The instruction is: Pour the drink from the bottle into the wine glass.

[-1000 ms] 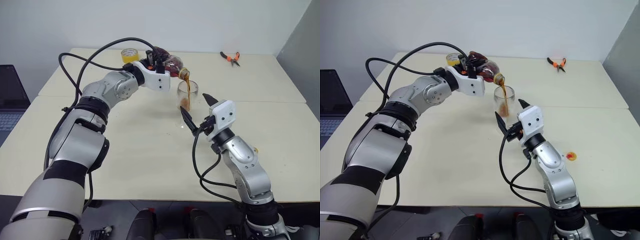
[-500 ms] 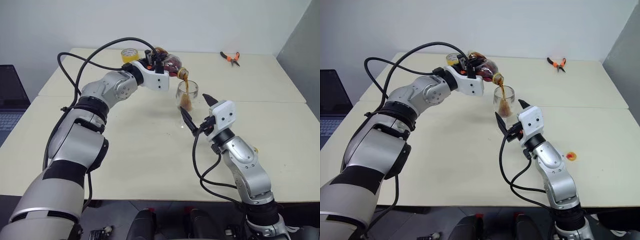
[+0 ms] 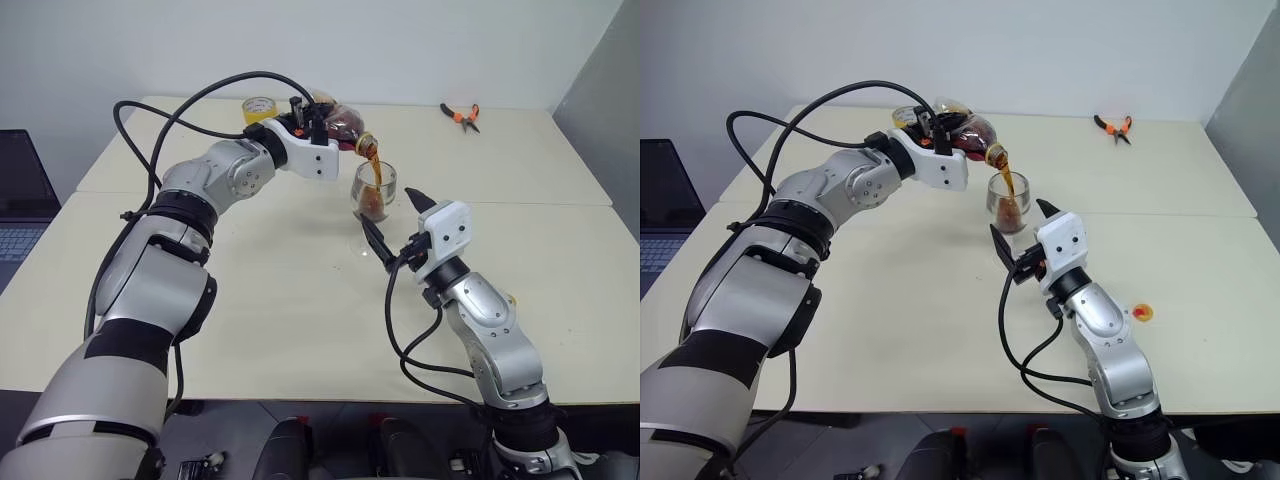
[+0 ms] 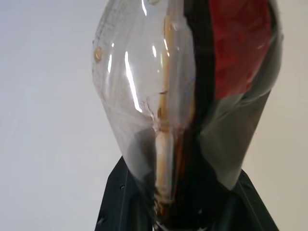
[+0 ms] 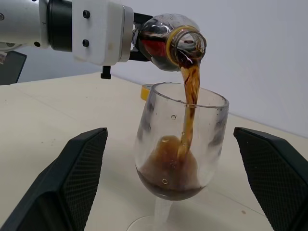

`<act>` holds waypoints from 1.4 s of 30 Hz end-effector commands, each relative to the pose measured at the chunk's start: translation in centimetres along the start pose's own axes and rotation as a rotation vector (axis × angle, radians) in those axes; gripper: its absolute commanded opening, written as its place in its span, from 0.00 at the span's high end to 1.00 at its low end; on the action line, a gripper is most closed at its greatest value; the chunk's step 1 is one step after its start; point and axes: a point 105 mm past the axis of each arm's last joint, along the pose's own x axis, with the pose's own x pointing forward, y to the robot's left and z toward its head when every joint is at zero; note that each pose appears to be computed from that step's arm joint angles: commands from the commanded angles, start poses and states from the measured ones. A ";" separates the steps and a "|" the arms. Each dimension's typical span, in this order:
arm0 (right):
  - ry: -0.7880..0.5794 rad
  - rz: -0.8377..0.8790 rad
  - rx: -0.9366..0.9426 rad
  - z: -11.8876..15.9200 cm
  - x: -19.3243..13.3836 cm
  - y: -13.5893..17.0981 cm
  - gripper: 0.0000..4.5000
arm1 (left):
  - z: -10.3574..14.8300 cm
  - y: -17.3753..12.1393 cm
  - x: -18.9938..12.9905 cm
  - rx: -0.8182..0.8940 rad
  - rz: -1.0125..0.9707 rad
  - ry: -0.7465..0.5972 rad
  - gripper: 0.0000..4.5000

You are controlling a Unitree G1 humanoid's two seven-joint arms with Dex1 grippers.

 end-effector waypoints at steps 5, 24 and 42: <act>-0.056 -0.004 -0.011 1.6 -0.3 0.0 0.00 | 0.0 2.8 0.2 0.032 0.077 -0.005 0.83; -0.065 0.007 -0.004 1.7 -0.2 0.2 0.00 | 0.3 1.9 0.2 -0.173 0.069 -0.010 0.83; -0.112 0.119 -0.008 2.6 -0.5 1.8 0.00 | -1.3 -0.3 -0.9 -0.740 0.081 0.041 0.83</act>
